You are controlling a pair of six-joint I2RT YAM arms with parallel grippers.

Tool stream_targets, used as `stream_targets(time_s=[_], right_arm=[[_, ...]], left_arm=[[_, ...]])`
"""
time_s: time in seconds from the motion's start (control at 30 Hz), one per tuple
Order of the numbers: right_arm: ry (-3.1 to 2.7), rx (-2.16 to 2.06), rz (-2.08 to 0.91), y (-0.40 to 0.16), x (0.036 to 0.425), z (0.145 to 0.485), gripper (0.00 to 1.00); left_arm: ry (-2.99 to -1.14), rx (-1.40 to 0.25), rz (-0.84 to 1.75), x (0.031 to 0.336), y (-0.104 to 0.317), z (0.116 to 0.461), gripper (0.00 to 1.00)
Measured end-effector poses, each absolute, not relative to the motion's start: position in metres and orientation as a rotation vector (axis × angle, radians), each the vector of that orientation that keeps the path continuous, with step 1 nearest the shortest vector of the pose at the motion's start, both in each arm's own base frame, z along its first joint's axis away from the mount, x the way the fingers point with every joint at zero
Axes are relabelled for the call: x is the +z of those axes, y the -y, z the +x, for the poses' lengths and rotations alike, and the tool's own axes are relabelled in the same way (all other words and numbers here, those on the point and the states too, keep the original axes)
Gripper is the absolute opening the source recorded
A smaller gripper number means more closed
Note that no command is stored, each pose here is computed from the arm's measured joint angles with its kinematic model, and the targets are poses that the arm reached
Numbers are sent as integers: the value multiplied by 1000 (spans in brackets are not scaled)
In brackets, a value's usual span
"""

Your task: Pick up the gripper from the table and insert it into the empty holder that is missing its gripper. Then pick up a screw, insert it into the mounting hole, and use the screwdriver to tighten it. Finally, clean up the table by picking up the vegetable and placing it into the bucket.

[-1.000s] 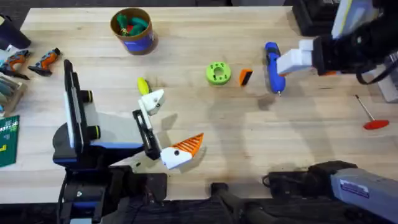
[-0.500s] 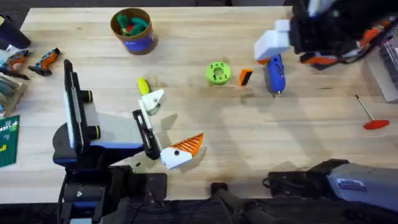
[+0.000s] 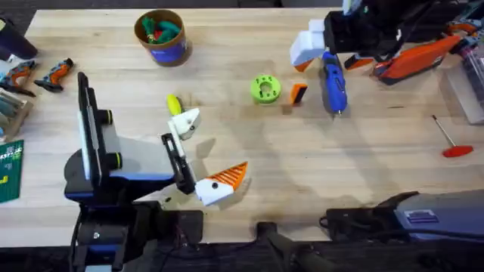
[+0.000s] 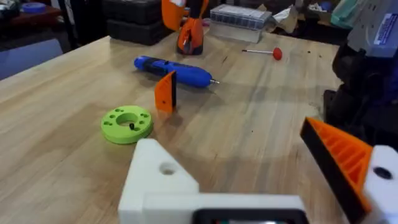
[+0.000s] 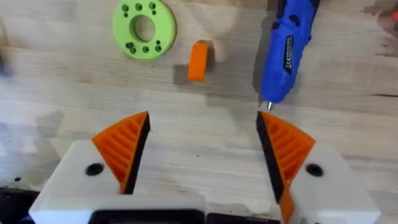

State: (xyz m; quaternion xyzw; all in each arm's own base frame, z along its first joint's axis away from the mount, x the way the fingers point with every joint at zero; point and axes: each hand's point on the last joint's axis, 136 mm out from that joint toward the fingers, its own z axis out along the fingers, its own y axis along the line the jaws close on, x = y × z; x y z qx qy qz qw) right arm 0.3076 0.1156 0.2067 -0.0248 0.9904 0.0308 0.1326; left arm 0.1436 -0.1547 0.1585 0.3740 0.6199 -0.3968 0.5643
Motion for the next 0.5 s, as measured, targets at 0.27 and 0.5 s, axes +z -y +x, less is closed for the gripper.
stream_targets(time_s=[0.27, 0.5], right_arm=[[-2925, 64, -66, -118, 189, 314, 991], [-3017, 18, -27, -121, 155, 323, 989]], left_arm=[[-1458, -934, 880, 158, 155, 144, 985], [-1458, -934, 880, 158, 155, 144, 985]])
